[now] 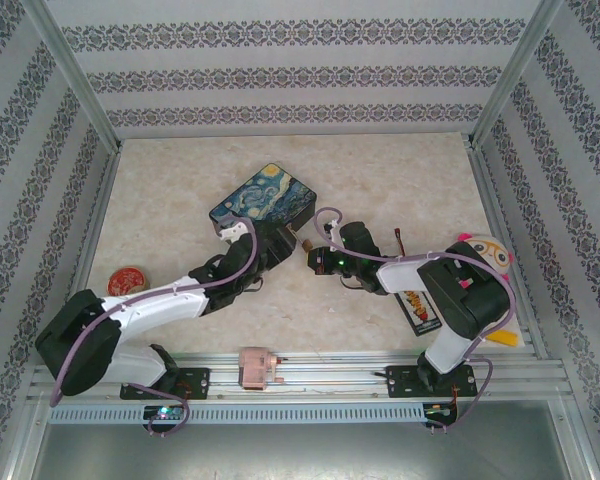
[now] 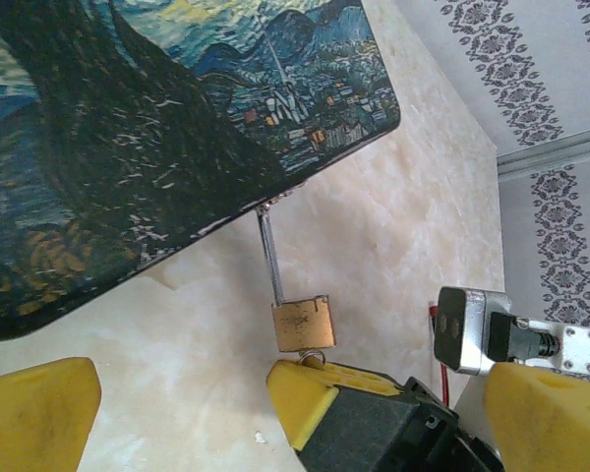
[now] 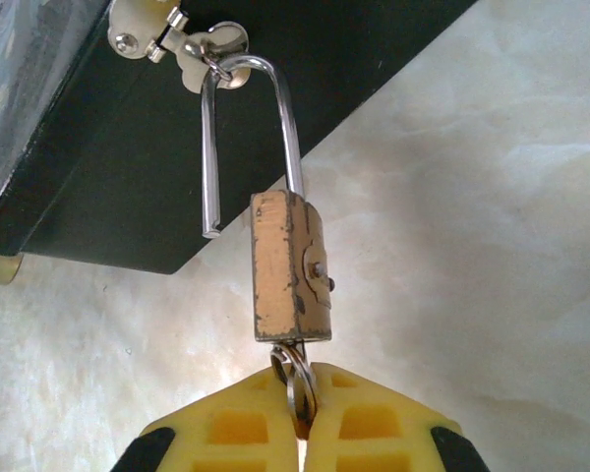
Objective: Unlock the padlock with the key
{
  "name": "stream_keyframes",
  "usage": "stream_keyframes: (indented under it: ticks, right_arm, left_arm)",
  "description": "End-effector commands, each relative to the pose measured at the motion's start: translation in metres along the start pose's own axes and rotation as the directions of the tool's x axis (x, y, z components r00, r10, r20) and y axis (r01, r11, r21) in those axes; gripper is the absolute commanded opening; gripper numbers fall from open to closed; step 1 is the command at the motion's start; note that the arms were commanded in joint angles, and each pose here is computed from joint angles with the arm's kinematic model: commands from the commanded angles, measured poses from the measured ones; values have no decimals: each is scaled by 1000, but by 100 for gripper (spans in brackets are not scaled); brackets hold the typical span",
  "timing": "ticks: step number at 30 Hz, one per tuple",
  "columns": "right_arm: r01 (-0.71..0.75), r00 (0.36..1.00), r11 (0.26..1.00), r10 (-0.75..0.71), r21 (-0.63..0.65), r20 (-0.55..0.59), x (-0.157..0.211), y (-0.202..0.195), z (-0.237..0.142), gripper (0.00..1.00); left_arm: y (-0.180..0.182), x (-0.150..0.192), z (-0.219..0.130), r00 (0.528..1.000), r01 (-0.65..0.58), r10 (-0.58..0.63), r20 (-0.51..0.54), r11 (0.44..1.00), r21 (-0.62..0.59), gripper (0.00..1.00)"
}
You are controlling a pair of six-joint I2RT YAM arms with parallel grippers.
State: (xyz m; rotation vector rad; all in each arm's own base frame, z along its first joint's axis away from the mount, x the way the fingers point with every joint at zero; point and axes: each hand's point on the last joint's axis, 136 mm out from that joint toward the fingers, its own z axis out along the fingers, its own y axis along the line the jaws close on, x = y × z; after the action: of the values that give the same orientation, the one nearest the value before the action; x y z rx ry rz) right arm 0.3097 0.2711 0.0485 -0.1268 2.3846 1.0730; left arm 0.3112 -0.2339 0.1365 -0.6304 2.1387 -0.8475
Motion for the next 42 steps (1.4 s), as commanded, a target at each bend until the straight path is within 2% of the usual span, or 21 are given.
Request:
stream_keyframes:
  ticks: [1,4,8,21,25,33,42]
  right_arm:
    - [-30,999,999,30,33,14,-6,-4,6,0]
    - [-20,1000,999,19,37,6,-4,-4,7,7]
    - [6,1000,997,-5,72,-13,-2,-9,8,11]
    - [117,990,974,-97,192,-106,8,-18,16,16]
    - [126,986,972,-101,200,-130,14,-20,19,21]
    - [131,985,970,-104,205,-139,15,-18,15,27]
    - [189,980,955,-169,229,-103,-3,-4,-9,37]
  left_arm:
    - [4,-5,-8,999,-19,20,34,1000,-14,99]
    - [4,-8,-12,999,-28,28,42,999,-21,99]
    - [4,-13,-17,997,-45,47,56,998,-33,99]
    - [6,-17,-17,993,-98,102,60,992,-75,99]
    - [9,-15,-15,992,-109,114,47,989,-99,99]
    - [11,-12,-14,992,-113,118,37,988,-107,99]
    - [13,-13,-14,989,-141,145,28,982,-122,99]
